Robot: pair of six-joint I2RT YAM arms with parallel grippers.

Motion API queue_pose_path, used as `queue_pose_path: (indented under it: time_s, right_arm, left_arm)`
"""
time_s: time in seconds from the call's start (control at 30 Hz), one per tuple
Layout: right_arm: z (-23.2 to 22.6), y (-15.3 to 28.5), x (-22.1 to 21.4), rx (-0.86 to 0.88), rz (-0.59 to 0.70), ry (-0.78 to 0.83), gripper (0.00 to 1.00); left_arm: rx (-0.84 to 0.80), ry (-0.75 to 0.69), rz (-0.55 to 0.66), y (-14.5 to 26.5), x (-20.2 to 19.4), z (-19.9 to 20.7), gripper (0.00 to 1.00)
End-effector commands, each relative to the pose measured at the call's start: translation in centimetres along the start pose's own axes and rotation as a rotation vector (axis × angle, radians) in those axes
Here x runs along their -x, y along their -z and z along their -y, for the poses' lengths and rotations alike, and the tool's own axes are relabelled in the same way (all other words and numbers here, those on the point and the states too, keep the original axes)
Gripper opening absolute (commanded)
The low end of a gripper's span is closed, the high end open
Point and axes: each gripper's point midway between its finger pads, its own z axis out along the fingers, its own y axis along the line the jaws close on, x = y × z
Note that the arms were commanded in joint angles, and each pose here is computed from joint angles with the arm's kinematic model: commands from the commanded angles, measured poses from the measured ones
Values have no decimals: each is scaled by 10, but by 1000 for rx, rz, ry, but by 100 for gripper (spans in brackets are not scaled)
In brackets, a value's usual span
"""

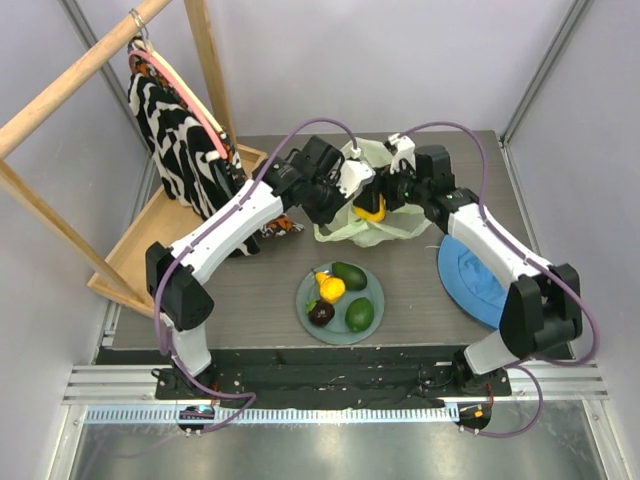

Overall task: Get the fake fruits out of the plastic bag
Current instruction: Take out the fake fruit from the plastic bag, then place the fake fruit on the plate.

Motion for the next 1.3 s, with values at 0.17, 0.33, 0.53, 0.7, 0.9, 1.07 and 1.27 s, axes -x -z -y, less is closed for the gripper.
queue_pose_path:
  time_s: [0.17, 0.33, 0.53, 0.7, 0.9, 1.07, 1.27]
  right_arm:
    - [-74, 92, -6, 235, 88, 391, 44]
    - [-102, 111, -17, 276, 99, 640, 43]
    - [-151, 111, -47, 399, 62, 922, 44]
    - [-183, 96, -89, 508, 13, 1210, 43]
    - [-216, 100, -164, 663, -76, 1475, 43]
    - [-224, 111, -204, 754, -97, 1538, 42]
    - [-204, 93, -231, 726, -72, 1722, 43]
  left_arm:
    - [181, 79, 43, 12, 12, -53, 0]
    - [153, 111, 10, 6, -5, -61, 0]
    - [101, 117, 17, 5, -1, -58, 0]
    - [107, 110, 12, 1, -2, -62, 0]
    - [115, 109, 5, 0, -7, -62, 0]
    - [150, 56, -11, 9, -12, -65, 0]
    - [183, 36, -11, 22, -14, -67, 0]
